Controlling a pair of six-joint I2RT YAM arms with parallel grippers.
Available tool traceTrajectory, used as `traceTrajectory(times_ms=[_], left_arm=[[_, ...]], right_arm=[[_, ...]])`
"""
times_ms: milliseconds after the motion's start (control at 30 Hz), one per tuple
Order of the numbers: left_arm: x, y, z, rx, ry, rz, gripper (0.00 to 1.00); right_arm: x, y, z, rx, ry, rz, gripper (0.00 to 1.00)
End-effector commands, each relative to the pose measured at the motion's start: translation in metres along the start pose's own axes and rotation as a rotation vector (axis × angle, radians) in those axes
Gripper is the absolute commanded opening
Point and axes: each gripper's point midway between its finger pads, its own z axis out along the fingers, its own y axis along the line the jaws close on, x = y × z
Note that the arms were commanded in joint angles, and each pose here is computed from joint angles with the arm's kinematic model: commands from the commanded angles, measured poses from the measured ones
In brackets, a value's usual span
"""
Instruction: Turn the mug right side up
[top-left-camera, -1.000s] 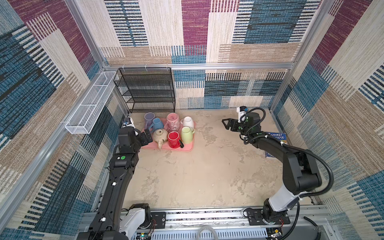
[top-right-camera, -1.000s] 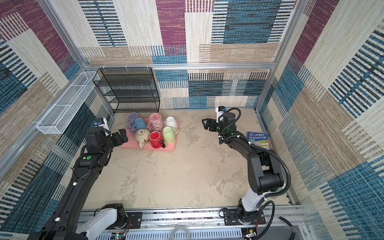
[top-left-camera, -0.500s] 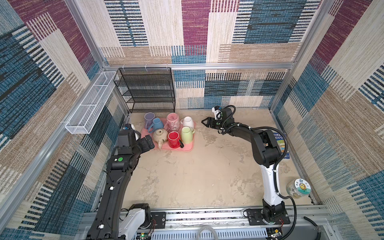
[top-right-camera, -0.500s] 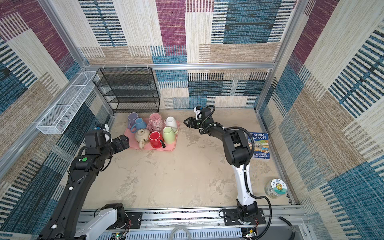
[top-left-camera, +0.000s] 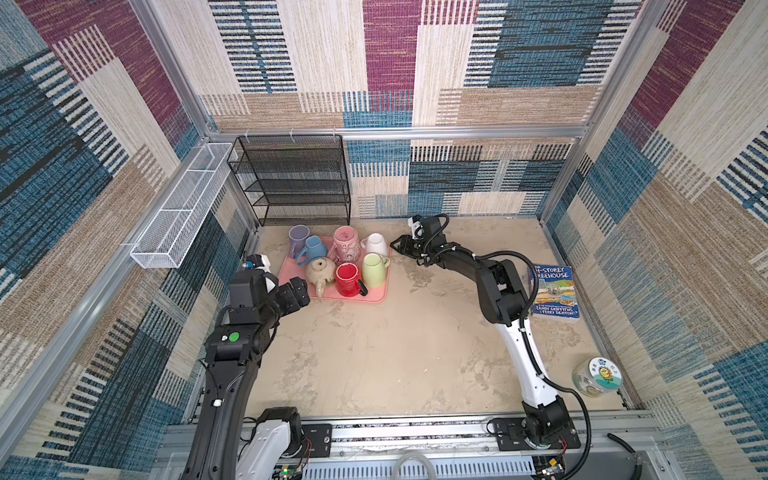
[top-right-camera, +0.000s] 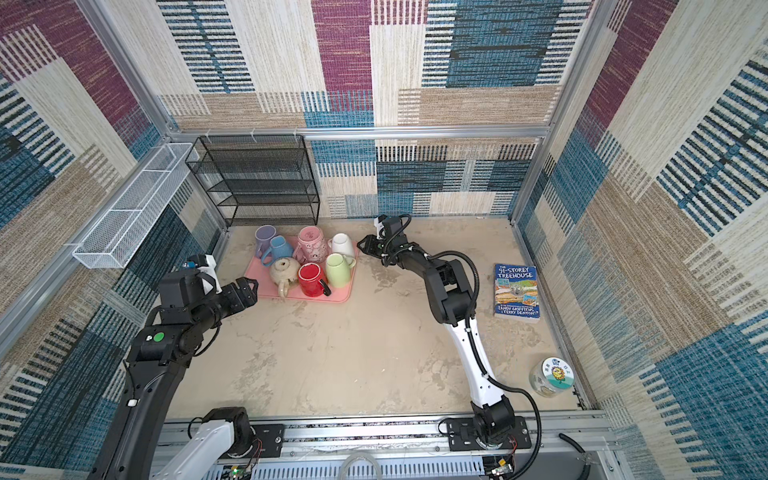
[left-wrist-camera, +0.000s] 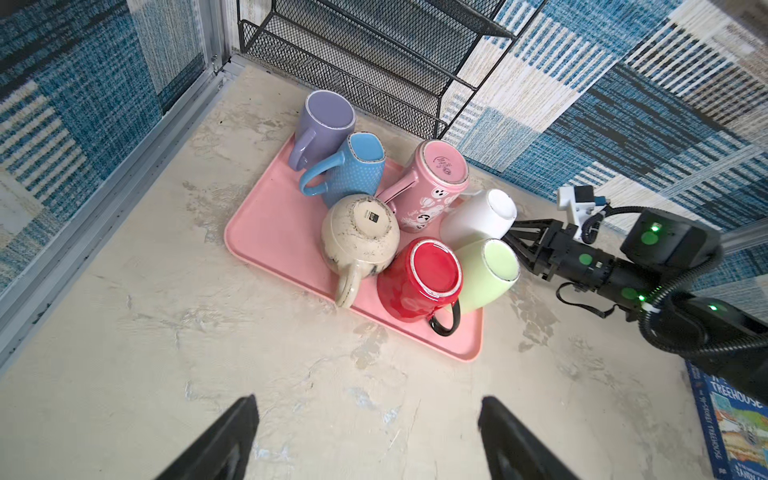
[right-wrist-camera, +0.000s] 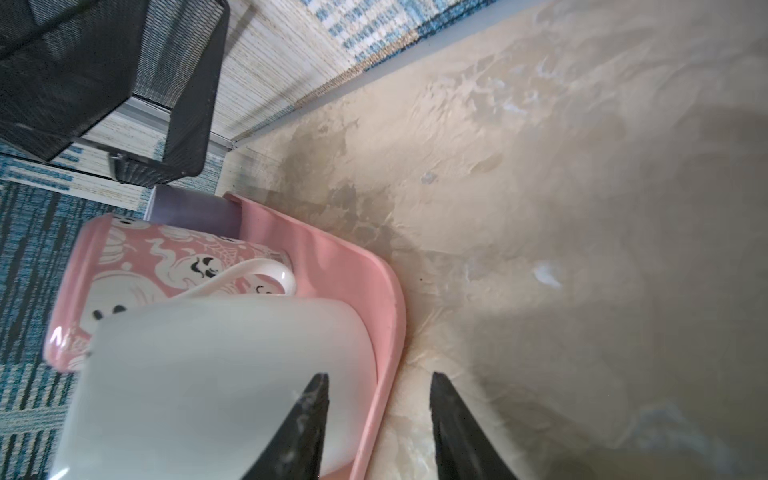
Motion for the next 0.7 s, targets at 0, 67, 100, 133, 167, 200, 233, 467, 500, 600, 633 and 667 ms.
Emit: traceTrajectory(times_ms=[0, 67, 100, 133, 167, 200, 233, 467, 500, 600, 633, 667], left_arm=[[0.004, 0.0, -0.001, 0.006, 0.011, -0.027, 0.88], [0.005, 0.0, -0.001, 0.008, 0.013, -0.027, 0.88], [0.005, 0.0, -0.001, 0.007, 0.012, -0.026, 0.88], [0.005, 0.0, -0.001, 0.008, 0.012, -0.025, 0.88], [0.005, -0.001, -0.001, 0.008, 0.011, -0.025, 0.88], [0.004, -0.001, -0.002, 0.009, 0.008, -0.025, 0.88], [0.003, -0.001, -0.002, 0.009, 0.006, -0.025, 0.88], [0.002, -0.001, -0.003, 0.008, 0.002, -0.025, 0.88], [0.002, -0.001, -0.003, 0.009, 0.002, -0.023, 0.88], [0.002, 0.0, -0.003, 0.006, 0.003, -0.023, 0.88], [0.002, 0.0, -0.003, 0.005, 0.002, -0.023, 0.88], [0.003, 0.0, -0.002, 0.003, 0.004, -0.024, 0.88]], right_arm=[[0.001, -0.013, 0.007, 0.073, -0.004, 0.052, 0.41], [0.0, -0.014, 0.013, 0.085, -0.004, 0.061, 0.39], [0.0, -0.015, 0.016, 0.093, -0.001, 0.064, 0.38], [0.001, -0.014, 0.02, 0.1, 0.004, 0.064, 0.37], [0.001, -0.014, 0.022, 0.111, 0.007, 0.064, 0.36], [0.003, -0.015, 0.025, 0.123, 0.01, 0.065, 0.36], [0.003, -0.017, 0.027, 0.138, 0.011, 0.069, 0.35], [0.01, -0.022, 0.037, 0.198, 0.011, 0.081, 0.28], [0.012, -0.023, 0.038, 0.212, 0.017, 0.077, 0.26], [0.02, -0.026, 0.041, 0.243, 0.032, 0.065, 0.23], [0.022, -0.026, 0.041, 0.252, 0.035, 0.059, 0.22], [0.024, -0.027, 0.041, 0.265, 0.035, 0.052, 0.2]])
